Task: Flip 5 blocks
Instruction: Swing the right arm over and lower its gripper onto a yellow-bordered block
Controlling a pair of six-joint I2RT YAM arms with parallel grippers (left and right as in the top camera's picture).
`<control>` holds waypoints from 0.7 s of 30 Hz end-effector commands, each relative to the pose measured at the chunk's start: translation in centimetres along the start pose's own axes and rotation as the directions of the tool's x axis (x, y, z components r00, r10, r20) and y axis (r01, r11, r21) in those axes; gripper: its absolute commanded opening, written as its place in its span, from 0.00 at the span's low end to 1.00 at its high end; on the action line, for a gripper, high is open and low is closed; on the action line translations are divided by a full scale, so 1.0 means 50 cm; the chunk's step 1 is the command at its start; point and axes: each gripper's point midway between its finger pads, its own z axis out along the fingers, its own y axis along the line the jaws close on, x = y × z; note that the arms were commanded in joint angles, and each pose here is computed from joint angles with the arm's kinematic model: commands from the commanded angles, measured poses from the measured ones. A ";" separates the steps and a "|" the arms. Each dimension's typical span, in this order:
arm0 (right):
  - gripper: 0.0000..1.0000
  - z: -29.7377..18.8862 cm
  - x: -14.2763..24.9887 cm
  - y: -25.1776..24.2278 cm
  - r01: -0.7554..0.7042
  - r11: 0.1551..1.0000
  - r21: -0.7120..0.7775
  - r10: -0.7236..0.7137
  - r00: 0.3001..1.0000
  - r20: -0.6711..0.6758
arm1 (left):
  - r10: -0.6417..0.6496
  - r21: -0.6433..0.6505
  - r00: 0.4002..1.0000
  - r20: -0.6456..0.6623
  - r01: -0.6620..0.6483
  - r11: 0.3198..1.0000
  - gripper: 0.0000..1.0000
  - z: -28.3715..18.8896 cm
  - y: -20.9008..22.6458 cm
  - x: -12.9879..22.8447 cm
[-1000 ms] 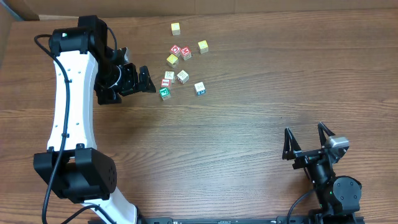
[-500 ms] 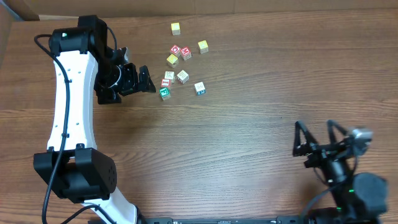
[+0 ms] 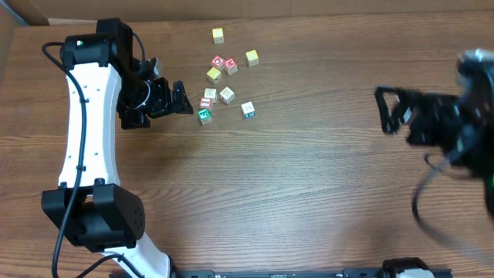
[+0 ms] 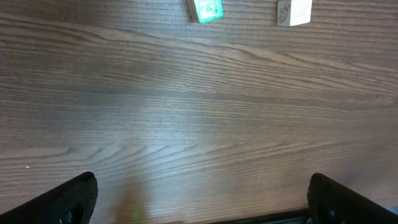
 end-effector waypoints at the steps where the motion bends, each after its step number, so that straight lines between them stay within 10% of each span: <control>1: 1.00 0.077 -0.015 0.017 -0.030 0.999 -0.042 0.024 0.990 -0.139 | -0.003 0.002 1.000 0.007 0.003 1.000 1.00 -0.002 -0.007 -0.006; 8: 0.98 0.274 0.020 0.067 -0.110 0.972 -0.208 0.026 0.930 -0.367 | 0.006 0.005 0.999 0.038 -0.007 1.000 1.00 -0.002 -0.008 -0.022; 12: 0.67 0.392 0.077 0.073 -0.107 0.975 -0.193 0.005 0.884 -0.467 | 0.016 0.009 0.997 0.073 -0.017 1.000 1.00 -0.003 -0.011 -0.039; 21: 0.70 0.612 0.215 0.096 0.142 0.989 -0.051 -0.148 0.855 -0.497 | 0.034 0.013 0.990 0.135 -0.036 0.999 1.00 -0.007 -0.015 -0.070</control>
